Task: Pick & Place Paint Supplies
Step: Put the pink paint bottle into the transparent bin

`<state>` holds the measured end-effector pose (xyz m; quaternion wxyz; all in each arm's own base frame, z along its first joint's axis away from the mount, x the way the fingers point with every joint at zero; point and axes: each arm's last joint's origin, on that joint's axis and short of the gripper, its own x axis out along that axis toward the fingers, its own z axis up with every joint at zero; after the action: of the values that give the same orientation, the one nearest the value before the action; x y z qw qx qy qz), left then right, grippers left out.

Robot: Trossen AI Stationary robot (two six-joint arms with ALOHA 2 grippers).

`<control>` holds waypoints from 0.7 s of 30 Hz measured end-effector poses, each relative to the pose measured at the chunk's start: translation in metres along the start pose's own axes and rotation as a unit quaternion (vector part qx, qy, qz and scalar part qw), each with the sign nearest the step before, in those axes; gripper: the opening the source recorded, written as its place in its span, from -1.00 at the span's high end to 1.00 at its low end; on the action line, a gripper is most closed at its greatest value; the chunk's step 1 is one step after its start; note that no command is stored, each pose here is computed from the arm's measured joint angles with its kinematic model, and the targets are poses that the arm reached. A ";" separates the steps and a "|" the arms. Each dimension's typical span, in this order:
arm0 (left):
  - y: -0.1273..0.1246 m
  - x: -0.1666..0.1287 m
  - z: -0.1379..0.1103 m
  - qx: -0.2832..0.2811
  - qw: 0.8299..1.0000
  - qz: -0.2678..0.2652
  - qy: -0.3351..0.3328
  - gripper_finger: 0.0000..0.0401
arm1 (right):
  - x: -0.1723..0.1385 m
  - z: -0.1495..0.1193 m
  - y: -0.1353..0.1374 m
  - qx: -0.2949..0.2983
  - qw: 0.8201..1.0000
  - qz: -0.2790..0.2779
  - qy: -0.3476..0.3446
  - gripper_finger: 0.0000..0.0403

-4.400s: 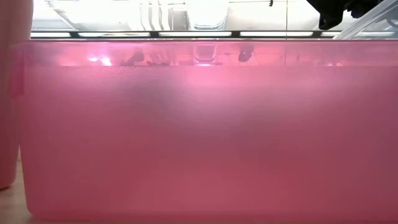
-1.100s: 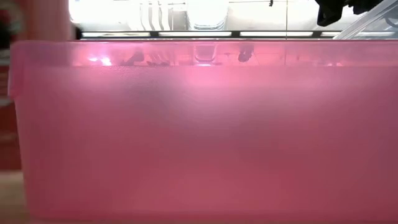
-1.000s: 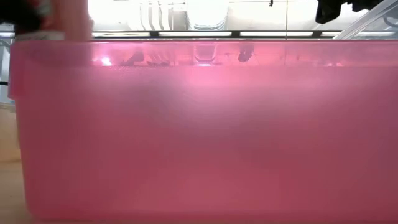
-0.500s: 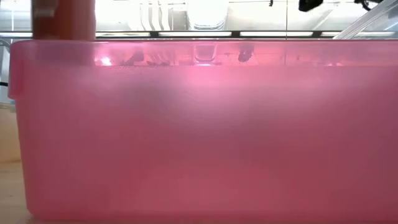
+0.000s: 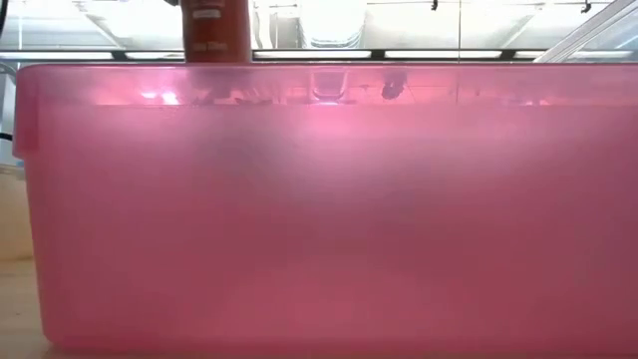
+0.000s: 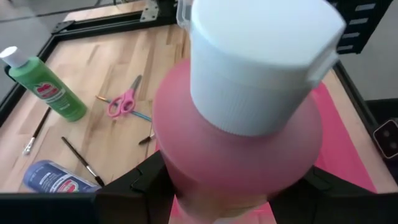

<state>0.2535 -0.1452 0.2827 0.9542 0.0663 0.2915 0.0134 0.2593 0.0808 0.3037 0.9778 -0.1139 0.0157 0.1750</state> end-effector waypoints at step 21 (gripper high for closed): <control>0.002 0.002 0.003 0.001 1.000 -0.016 -0.006 -0.05 | 0.103 0.065 -0.017 0.014 0.981 0.059 0.185 -0.38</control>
<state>0.2567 -0.1437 0.2840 0.9561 0.0624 0.2864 -0.0026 0.3609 0.1145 0.3633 0.9475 -0.1298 0.2053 0.2079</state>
